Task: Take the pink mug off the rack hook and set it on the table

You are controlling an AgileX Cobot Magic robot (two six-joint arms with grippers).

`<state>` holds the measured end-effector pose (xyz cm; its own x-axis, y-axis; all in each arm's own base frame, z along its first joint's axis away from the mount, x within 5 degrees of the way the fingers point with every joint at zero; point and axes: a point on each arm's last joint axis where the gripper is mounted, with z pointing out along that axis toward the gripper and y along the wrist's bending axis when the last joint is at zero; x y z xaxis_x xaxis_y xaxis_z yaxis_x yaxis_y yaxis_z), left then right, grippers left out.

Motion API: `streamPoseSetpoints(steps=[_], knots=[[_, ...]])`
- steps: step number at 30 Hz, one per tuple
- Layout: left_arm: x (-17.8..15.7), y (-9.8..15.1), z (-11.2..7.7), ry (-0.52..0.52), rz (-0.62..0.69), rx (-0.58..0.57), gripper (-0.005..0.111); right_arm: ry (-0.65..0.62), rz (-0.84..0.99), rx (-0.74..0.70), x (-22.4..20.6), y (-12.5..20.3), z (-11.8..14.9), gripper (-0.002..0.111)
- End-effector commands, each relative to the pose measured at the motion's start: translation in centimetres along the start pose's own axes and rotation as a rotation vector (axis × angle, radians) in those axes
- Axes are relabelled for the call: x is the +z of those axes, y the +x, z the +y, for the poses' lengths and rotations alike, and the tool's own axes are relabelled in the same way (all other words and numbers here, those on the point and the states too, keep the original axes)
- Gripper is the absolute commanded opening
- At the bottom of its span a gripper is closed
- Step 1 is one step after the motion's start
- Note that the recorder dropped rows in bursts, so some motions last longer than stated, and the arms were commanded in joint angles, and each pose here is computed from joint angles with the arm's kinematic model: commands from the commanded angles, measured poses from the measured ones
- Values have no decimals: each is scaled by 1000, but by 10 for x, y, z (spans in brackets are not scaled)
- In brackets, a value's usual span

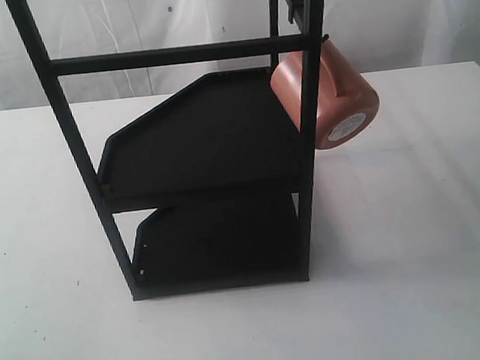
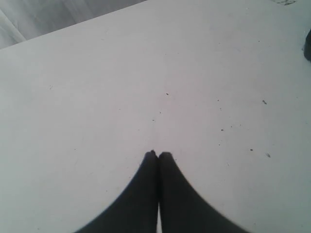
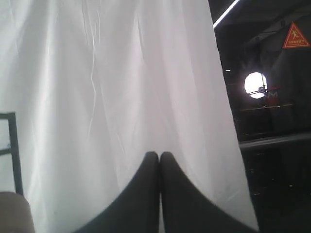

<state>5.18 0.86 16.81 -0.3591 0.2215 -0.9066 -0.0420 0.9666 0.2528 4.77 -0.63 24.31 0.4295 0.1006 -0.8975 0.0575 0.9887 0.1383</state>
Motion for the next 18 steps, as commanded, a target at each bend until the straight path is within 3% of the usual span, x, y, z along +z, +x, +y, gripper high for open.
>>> streamPoseSetpoints(steps=[1,5,12,18], knots=[[0,0,0,-3,-6,-14,0,7,-2,193,0,-1,0,0],[0,0,0,-3,-6,-14,0,20,89,211,6,-15,3,0],[0,0,0,-3,-6,-14,0,28,500,-155,48,-26,5,0],[0,0,0,-3,-6,-14,0,1,870,-196,101,-15,9,0]])
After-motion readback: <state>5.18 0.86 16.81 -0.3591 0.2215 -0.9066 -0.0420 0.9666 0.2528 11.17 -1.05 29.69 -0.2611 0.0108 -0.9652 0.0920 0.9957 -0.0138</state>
